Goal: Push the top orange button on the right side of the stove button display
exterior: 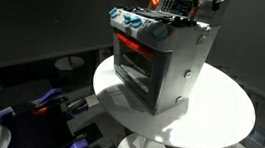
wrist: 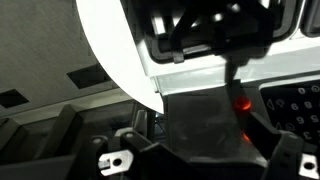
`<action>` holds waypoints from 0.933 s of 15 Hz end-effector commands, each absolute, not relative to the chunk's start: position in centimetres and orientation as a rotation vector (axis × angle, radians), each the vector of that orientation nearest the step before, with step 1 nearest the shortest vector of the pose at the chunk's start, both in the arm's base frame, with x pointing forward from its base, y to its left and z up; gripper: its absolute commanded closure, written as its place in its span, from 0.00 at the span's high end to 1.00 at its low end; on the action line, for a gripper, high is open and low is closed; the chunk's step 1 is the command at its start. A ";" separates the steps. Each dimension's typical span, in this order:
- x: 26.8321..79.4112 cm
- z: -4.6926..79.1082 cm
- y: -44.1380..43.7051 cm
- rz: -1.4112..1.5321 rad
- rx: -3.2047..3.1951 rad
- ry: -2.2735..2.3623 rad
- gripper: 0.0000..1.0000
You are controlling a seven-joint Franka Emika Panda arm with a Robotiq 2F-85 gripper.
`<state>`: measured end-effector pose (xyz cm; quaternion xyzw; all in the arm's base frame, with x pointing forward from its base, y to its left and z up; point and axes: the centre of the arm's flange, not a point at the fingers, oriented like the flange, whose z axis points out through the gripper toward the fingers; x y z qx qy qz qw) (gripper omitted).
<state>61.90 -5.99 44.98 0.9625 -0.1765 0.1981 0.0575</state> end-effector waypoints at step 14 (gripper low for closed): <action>60.5 47.0 -7.4 0.466 2.909 -0.543 1.00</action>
